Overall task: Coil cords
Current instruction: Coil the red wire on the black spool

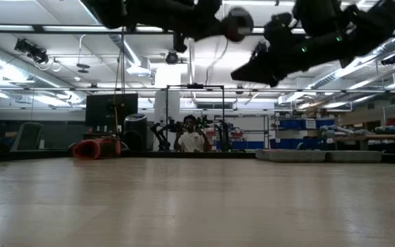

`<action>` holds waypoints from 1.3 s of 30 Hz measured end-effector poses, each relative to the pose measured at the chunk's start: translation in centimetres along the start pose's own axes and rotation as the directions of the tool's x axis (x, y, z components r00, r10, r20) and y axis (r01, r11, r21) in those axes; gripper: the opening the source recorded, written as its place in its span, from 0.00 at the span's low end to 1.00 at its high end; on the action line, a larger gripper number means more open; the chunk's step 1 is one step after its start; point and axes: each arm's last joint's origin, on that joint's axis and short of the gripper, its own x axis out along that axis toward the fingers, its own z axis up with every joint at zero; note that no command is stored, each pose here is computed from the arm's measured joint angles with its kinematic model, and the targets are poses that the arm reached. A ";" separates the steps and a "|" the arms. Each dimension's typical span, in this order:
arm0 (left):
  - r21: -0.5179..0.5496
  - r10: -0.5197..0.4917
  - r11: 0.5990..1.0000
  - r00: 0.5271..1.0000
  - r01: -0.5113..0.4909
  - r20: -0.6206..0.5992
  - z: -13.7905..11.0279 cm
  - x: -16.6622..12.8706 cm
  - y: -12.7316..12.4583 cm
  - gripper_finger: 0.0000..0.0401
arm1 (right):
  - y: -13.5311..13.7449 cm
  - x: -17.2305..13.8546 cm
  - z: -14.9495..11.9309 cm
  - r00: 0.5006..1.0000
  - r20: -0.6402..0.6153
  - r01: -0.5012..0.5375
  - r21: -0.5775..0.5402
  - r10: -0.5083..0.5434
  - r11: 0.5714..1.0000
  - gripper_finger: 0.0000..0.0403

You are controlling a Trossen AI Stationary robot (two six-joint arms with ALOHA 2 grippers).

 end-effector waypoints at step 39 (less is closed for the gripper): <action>-0.058 -0.054 0.996 0.969 0.070 0.242 -1.5 -4.2 -4.0 0.00 | -0.1 -0.2 1.3 0.963 0.175 -0.231 0.146 0.204 0.962 0.15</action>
